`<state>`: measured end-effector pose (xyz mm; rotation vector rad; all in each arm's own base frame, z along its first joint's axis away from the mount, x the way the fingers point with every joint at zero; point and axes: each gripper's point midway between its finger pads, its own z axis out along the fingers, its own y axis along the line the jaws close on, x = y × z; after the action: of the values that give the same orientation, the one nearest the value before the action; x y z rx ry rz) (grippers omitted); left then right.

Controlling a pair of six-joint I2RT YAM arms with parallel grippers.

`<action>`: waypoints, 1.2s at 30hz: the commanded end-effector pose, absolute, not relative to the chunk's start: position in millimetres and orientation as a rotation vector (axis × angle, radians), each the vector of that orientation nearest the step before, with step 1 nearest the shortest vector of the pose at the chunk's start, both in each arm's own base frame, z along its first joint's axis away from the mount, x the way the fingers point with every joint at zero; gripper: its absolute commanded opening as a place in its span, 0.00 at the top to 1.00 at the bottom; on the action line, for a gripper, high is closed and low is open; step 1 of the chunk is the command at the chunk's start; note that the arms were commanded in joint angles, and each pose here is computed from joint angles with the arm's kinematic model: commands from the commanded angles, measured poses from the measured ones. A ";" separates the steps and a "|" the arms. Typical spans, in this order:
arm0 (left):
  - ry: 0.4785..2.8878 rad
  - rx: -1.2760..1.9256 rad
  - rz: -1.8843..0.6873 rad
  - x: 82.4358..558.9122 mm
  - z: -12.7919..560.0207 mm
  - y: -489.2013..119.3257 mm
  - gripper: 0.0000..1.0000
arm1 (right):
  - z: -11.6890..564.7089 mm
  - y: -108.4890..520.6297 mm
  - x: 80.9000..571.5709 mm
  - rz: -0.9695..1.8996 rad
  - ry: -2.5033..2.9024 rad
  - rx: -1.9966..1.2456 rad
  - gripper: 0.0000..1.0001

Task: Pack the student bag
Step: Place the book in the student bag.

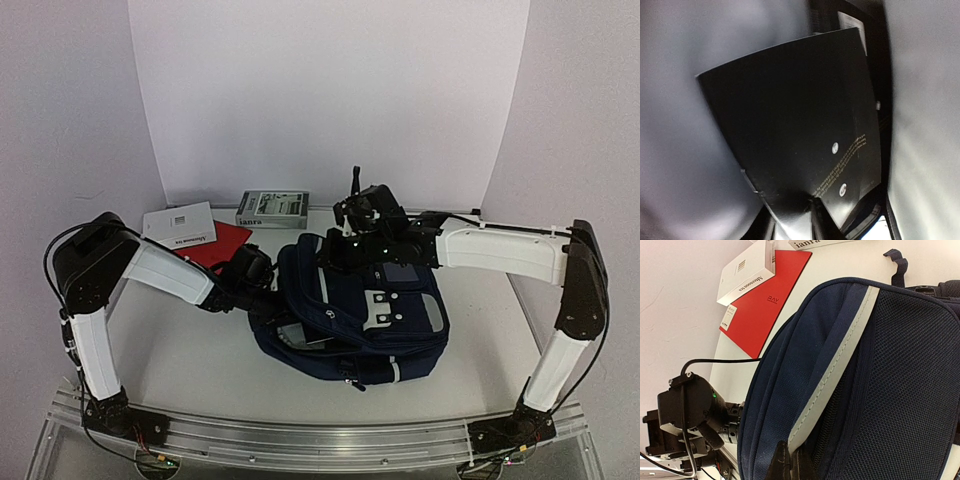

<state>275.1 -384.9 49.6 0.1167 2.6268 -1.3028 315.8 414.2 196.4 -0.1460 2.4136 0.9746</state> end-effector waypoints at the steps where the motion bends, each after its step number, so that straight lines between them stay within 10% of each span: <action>1: 2.477 0.282 -1.414 274.8 85.2 -425.3 0.81 | 294.9 427.9 321.0 1.173 2.112 -0.168 1.00; 13: 2.500 0.300 -1.249 268.9 88.9 -401.6 0.64 | 288.2 412.7 325.7 1.096 2.117 -0.114 0.99; 23: 2.572 0.126 -0.905 260.5 108.9 -303.7 0.37 | 272.6 352.3 339.1 0.848 2.181 -0.012 0.24; 29: 2.577 -0.021 -0.798 263.5 120.0 -250.4 0.28 | 245.9 285.9 354.0 0.627 2.260 0.116 0.09; 36: 2.606 0.132 -0.647 257.5 134.0 -228.2 0.23 | 183.5 261.9 341.3 0.568 2.428 0.116 0.13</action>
<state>247.8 -233.6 98.6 0.0049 2.6884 -0.7251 360.2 267.5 214.0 0.1644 2.3203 0.6026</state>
